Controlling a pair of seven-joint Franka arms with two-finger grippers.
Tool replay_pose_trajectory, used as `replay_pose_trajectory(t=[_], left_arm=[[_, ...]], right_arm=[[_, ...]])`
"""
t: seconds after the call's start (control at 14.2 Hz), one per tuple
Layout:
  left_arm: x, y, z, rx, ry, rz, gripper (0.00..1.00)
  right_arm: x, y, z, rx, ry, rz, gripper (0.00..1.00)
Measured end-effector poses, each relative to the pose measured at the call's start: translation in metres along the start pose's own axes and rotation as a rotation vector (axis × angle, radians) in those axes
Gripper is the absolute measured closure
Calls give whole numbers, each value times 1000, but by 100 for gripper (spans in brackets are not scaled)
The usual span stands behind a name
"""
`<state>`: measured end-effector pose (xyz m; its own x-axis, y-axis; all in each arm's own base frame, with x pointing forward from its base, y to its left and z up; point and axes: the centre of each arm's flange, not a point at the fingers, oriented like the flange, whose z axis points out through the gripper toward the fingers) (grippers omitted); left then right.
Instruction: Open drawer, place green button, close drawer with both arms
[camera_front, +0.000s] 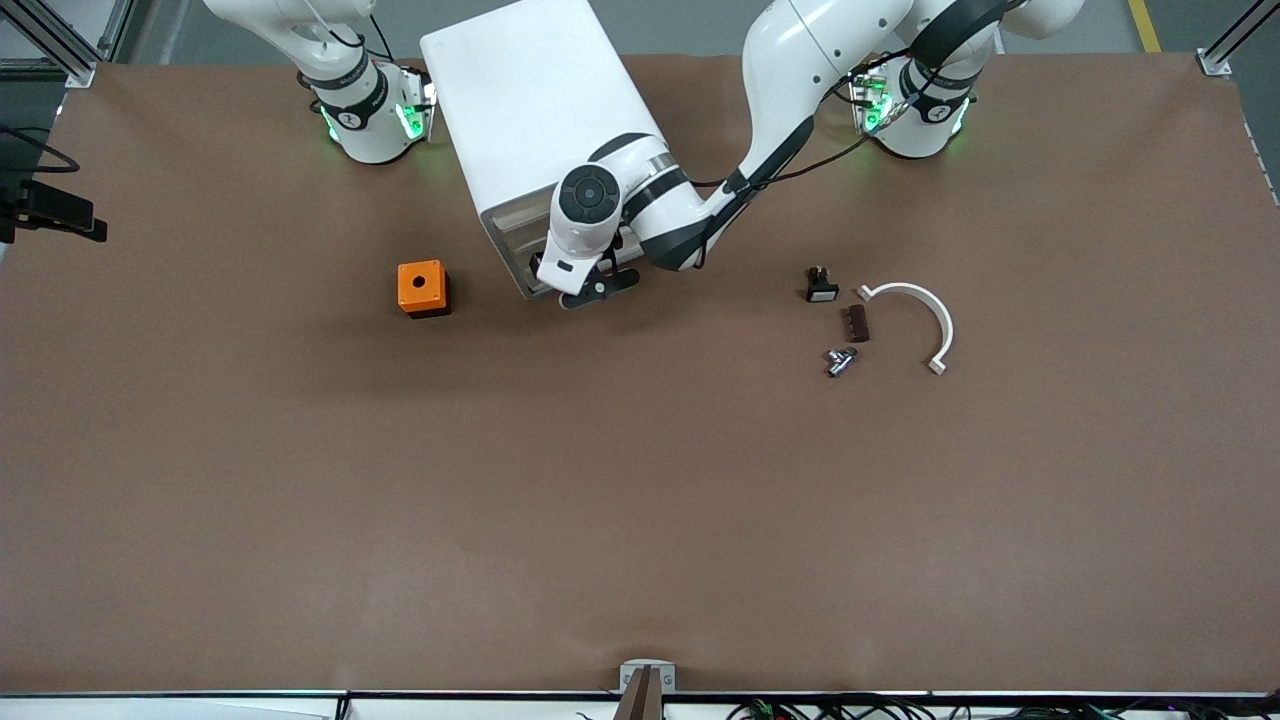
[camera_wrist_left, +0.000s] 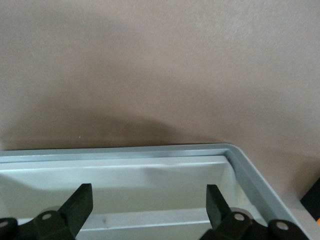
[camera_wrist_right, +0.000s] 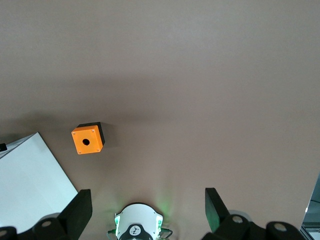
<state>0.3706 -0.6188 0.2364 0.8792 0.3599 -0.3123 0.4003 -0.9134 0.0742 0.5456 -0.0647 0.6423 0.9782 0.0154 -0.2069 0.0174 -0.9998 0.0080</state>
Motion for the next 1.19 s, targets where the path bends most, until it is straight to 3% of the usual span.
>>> replay_pose_trajectory(t=[0.42, 0.77, 1.19], left_arm=[[79, -8, -98, -132, 63, -106, 0], [165, -49, -201, -232, 134, -239, 0], [231, -97, -255, -271, 172, -353, 0]], right_arm=[[-23, -3, -20, 40, 142, -12, 0], [-36, -12, -19, 48, 173, 26, 0], [-34, -12, -17, 47, 185, 33, 0]])
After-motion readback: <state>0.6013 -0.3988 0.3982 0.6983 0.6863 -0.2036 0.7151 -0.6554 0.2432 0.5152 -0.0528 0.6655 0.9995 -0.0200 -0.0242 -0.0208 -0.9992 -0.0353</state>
